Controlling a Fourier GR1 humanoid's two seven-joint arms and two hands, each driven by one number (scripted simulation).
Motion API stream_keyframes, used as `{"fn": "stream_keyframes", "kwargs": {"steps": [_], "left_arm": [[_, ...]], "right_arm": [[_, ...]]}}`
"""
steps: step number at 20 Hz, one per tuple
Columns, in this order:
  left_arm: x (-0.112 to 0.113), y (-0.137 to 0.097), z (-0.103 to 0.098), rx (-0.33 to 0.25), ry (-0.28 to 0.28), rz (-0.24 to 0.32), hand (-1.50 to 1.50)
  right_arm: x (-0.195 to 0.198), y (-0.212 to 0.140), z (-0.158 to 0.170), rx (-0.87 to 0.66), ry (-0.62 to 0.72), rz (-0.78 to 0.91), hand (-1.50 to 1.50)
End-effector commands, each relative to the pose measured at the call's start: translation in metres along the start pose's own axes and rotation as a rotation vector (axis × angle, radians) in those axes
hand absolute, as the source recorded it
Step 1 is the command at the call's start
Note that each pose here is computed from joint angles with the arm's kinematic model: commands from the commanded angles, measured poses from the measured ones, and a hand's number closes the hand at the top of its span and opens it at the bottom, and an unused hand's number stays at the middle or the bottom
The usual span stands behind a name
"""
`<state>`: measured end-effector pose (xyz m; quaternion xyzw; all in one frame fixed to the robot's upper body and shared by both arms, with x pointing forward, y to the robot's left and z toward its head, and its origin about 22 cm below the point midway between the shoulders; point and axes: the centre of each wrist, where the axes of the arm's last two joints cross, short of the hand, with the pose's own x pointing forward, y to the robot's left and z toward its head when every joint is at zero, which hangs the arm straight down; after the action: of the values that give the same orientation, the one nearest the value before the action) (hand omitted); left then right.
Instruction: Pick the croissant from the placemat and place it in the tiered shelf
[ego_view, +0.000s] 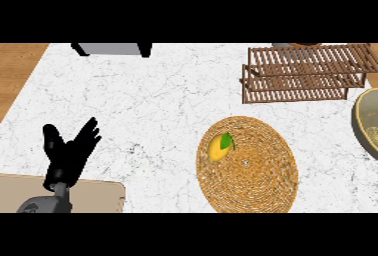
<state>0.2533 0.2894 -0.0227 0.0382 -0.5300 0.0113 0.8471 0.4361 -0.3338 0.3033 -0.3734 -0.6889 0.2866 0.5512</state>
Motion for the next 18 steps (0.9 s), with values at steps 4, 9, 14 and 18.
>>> {"fn": "stream_keyframes", "kwargs": {"steps": [4, 9, 14, 18], "left_arm": [[0.008, -0.009, -0.007, -0.001, -0.007, -0.002, 0.0], [0.009, 0.001, -0.015, 0.01, -0.007, 0.002, 0.0], [0.003, -0.012, 0.003, -0.009, -0.005, 0.005, 0.0], [-0.002, -0.002, 0.005, 0.0, -0.013, -0.014, 0.0]], "right_arm": [[-0.021, 0.005, -0.006, 0.009, -0.046, -0.02, 1.5], [-0.019, -0.01, -0.007, 0.036, -0.028, 0.004, 1.5], [-0.014, 0.0, -0.014, -0.055, 0.053, -0.167, 1.5], [-0.024, -0.009, -0.01, -0.091, 0.088, -0.291, -1.5]]}}
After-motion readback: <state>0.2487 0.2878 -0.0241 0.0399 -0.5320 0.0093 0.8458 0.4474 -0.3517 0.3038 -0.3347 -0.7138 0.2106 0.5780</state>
